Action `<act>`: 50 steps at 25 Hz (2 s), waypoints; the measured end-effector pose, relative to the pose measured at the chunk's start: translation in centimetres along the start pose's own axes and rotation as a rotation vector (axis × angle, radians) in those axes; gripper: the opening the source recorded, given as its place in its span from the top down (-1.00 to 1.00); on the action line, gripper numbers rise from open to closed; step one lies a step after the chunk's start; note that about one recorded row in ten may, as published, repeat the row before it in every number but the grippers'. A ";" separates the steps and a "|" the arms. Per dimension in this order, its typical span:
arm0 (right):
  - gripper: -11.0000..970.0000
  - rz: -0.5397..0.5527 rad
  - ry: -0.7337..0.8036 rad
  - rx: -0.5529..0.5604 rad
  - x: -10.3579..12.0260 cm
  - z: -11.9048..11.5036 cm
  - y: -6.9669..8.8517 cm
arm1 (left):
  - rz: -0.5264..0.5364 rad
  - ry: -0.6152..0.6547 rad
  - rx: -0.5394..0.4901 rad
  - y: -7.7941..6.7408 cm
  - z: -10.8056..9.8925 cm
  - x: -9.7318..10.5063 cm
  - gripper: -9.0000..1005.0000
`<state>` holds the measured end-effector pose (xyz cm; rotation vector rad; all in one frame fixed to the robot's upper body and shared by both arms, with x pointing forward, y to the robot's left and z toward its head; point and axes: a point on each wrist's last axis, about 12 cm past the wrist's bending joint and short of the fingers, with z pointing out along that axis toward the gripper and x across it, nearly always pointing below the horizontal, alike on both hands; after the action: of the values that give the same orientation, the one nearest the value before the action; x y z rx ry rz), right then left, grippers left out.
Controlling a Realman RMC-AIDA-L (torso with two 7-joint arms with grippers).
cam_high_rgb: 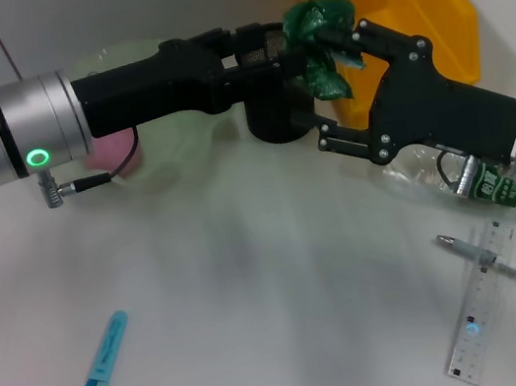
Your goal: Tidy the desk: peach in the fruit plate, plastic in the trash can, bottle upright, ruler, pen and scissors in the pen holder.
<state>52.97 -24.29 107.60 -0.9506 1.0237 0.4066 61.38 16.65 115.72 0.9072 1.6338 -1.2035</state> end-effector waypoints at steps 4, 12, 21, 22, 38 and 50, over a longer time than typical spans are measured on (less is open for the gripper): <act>-0.51 -0.003 0.002 0.000 0.0 0.0 0.1 | -0.003 0.000 -0.004 0.0 0.0 0.0 -0.45; -0.51 -0.005 -0.002 -0.004 0.0 0.3 0.2 | -0.004 0.002 -0.007 0.1 0.1 0.0 -0.44; -0.51 -0.003 -0.009 -0.010 0.0 0.7 0.3 | -0.020 -0.007 -0.009 0.1 0.0 -0.1 0.35; -0.51 -0.003 -0.009 -0.010 0.0 0.7 0.3 | -0.021 -0.010 -0.010 0.1 0.0 -0.1 0.44; -0.51 0.022 -0.011 0.063 0.1 -0.1 0.3 | -0.033 -0.035 -0.060 0.7 -0.4 -0.1 0.99; -0.50 0.416 -0.009 0.215 0.4 -3.1 -0.5 | 0.015 -0.071 -0.130 1.2 -1.8 1.0 0.99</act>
<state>51.82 -27.18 106.92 -0.5400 1.2320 0.6301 61.72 18.73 114.69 0.7856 1.6256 -1.0939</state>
